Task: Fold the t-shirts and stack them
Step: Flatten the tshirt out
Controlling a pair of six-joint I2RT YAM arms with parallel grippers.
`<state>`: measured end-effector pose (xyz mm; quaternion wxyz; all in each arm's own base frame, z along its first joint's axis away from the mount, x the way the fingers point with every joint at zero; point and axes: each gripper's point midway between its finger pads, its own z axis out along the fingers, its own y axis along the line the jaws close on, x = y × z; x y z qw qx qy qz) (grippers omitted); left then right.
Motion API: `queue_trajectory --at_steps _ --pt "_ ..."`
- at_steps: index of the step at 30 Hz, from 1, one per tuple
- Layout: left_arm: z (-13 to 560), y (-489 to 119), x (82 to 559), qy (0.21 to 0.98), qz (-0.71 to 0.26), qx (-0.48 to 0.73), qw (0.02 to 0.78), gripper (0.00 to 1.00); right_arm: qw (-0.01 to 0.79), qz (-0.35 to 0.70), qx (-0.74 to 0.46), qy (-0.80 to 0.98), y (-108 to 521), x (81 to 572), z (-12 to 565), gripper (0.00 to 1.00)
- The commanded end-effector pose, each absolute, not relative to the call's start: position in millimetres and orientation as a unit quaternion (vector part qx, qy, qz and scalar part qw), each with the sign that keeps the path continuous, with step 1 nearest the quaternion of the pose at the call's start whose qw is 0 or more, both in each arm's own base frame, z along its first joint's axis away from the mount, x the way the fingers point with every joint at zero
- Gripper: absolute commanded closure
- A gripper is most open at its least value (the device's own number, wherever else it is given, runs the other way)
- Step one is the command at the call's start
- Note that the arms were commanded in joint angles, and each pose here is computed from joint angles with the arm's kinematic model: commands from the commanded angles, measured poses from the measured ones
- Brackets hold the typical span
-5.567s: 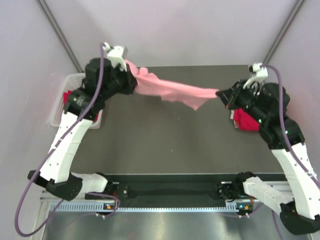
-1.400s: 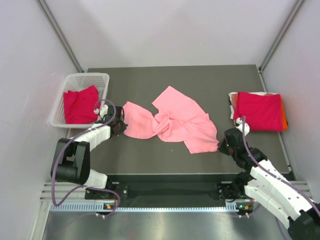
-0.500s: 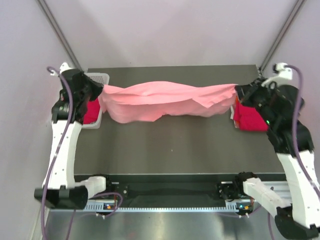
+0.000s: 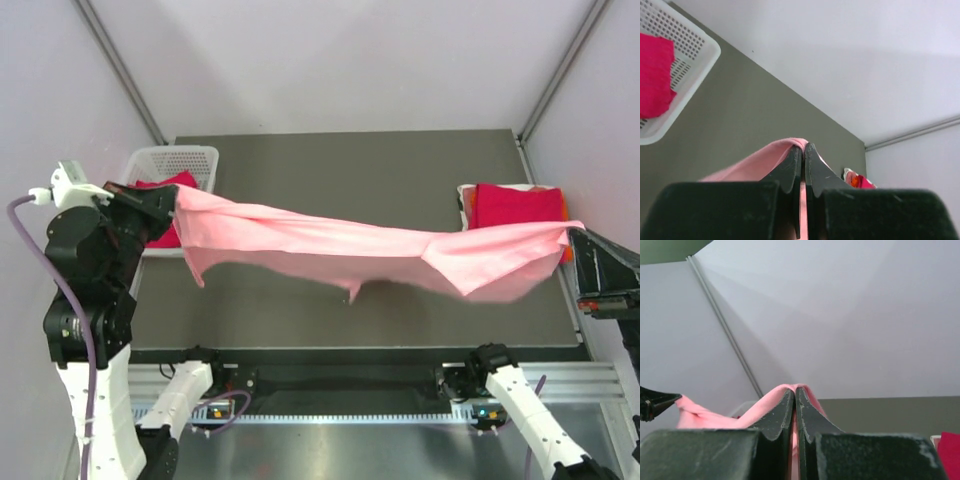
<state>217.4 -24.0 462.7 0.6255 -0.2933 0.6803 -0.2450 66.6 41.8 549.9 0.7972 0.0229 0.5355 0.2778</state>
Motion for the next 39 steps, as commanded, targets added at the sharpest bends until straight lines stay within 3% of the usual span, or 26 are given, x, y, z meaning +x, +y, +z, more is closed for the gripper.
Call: queue_trajectory --at_steps 1,9,25,39 --pt "441 -39 241 0.711 -0.269 -0.287 0.583 1.00 0.770 0.246 0.031 0.587 45 109 533 1.00" --pt "358 -52 300 0.758 -0.278 -0.299 0.509 1.00 0.706 0.203 0.074 0.675 51 195 473 1.00" --pt "137 -57 302 0.809 -0.253 -0.383 0.366 1.00 0.583 0.144 0.137 0.788 54 272 286 1.00" --pt "146 -70 400 0.805 -0.266 -0.386 0.364 1.00 0.564 0.073 0.230 0.790 16 348 250 1.00"
